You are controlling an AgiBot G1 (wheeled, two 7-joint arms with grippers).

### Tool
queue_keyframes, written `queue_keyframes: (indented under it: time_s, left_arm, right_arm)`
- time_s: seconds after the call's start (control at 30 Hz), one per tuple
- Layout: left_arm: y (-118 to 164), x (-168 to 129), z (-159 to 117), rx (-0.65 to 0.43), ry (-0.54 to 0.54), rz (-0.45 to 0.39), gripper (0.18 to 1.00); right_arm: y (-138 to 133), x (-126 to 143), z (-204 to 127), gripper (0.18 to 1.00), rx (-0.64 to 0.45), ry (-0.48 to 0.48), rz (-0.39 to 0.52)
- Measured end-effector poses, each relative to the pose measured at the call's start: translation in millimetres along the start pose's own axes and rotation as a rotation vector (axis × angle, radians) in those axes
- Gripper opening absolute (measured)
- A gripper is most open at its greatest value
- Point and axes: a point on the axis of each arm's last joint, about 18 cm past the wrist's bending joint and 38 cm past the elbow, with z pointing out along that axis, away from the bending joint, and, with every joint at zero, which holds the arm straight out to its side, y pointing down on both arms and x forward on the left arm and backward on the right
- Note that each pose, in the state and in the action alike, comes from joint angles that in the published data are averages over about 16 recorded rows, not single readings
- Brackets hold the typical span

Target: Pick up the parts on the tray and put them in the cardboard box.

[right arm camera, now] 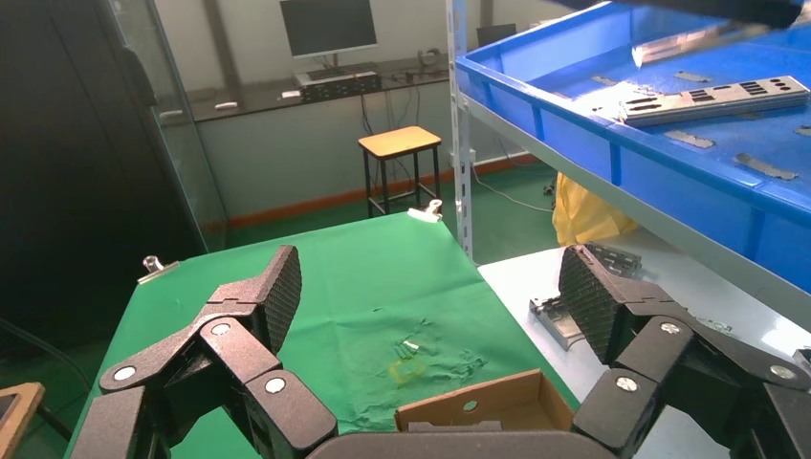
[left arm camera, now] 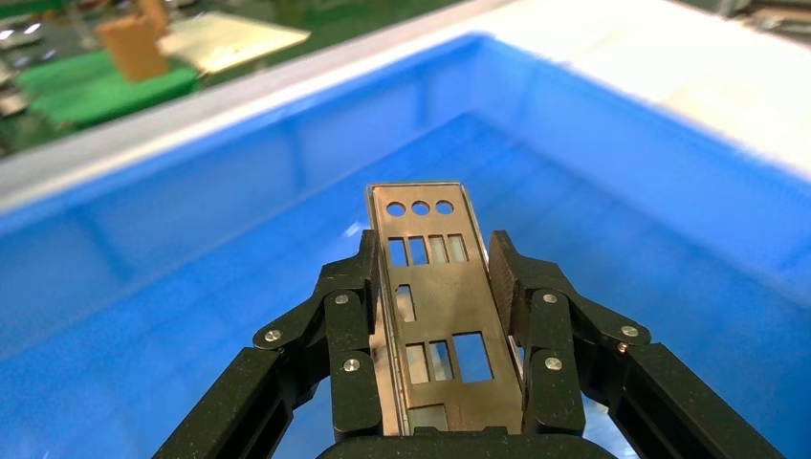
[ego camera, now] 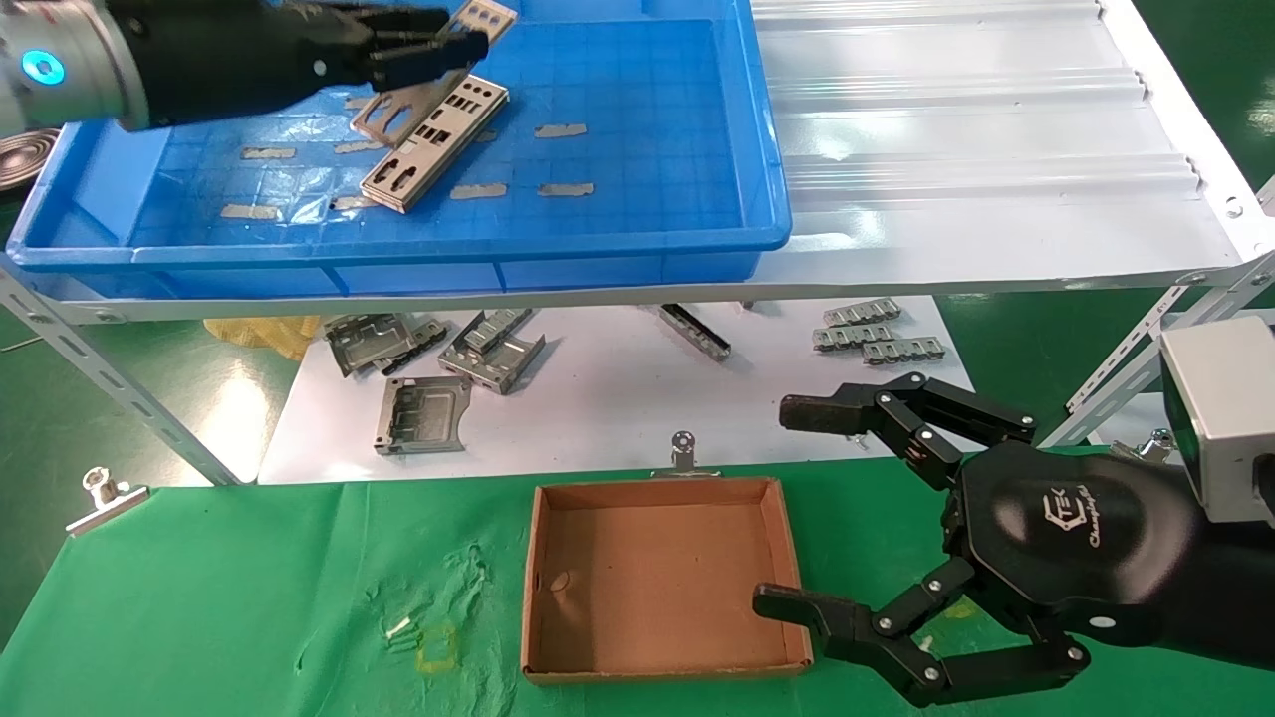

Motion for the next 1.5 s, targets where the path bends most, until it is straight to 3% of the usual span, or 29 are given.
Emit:
queue_keyframes:
  time_s: [0.23,0.47,0.83,1.23,1.5]
  left_arm:
    - [-8,27,-14,0.029,0.175,0.066,0.448]
    - [2,62,-23,0.022,0.367,0.167,0.447]
    - [74,123,-12,-0.082,0.596,0.324,0.447]
    - [175,174,39,-0.191,0.635,0.372,0.446]
    - [213,196,70,-0.220,0.610,0.405,0.446]
  right_arm:
    - [0,0,0,1.000,0.000,0.000,0.000]
    - [0,0,0,1.000,0.000,0.000,0.000]
    - [0,0,0,1.000,0.000,0.000,0.000]
    - [0,0,0,1.000,0.000,0.000,0.000]
    - [0,0,0,1.000,0.000,0.000,0.000]
